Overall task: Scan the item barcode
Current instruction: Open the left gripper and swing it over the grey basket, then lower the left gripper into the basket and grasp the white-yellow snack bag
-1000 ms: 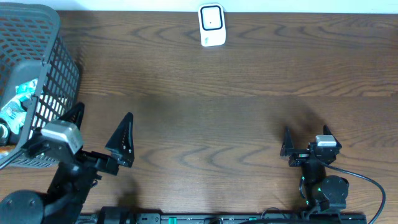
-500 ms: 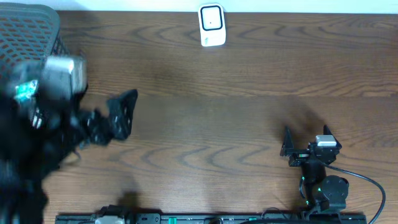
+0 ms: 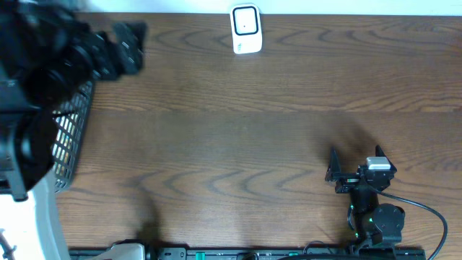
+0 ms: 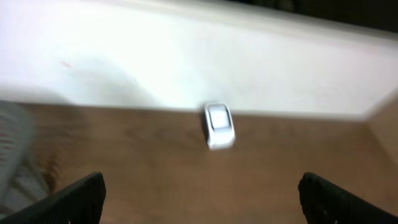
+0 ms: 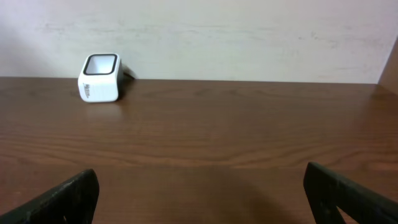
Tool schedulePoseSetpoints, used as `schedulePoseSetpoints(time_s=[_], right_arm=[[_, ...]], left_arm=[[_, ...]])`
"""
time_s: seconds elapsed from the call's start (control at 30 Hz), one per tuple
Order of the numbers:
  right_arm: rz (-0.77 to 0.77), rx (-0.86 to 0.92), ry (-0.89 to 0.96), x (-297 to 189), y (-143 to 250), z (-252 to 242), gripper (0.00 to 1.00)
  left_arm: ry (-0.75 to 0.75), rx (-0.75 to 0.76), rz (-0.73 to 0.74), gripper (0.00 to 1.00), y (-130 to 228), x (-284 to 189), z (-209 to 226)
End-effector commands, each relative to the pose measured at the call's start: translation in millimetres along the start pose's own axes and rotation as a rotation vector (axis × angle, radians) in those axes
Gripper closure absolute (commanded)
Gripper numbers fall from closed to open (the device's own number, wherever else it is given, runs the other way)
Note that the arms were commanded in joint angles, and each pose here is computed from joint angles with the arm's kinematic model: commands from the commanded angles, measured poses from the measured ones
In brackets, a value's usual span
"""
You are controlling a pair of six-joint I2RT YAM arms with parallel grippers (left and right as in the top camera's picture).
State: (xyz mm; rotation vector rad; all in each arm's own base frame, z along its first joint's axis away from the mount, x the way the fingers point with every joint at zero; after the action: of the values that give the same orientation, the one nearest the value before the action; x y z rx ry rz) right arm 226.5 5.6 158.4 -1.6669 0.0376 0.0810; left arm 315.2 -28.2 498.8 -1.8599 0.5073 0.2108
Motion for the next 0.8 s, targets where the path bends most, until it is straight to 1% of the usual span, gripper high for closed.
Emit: schedulePoseSetpoints(time_s=[0.0,0.17,0.3,0.4,0.57,0.63,0.77], right_arm=[[0.0,-0.008,0.0,0,1,0,0.01],[0.0,-0.008,0.0,0,1,0,0.01],[0.0,-0.008,0.0,0,1,0,0.01],[0.0,-0.008,0.0,0,1,0,0.01],[0.0,-0.008,0.0,0,1,0,0.01],[0.0,-0.008,0.0,0,1,0,0.01],[0.0,-0.008,0.0,0,1,0,0.01]], left_arm=[[-0.069,-0.094,-0.064,0.02,-21,-6,22],[-0.102,-0.196,0.008,0.03,-21,4,66],[-0.167,-0.25,0.008,0.03,-24,9,103],[-0.235,-0.265,-0.049,0.02,-35,0,128],[-0.417,-0.306,-0.119,0.03,-41,-26,176],[-0.478,-0.331,-0.12,0.02,-37,-35,190],[-0.524,-0.379,-0.094,0.02,-26,-46,203]])
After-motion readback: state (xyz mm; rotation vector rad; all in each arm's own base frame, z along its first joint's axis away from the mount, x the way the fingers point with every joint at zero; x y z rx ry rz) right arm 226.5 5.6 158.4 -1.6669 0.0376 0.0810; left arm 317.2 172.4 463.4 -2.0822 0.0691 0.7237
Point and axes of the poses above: each gripper's point midway between its finger pads, its own x axis out along the fingers, its own z axis along the line the jaws close on, y = z × x, the point moved 2 cm from there along -x, back along the fingers, and after that the axes turned 5 degrees about -x, right-handed, at the moved point
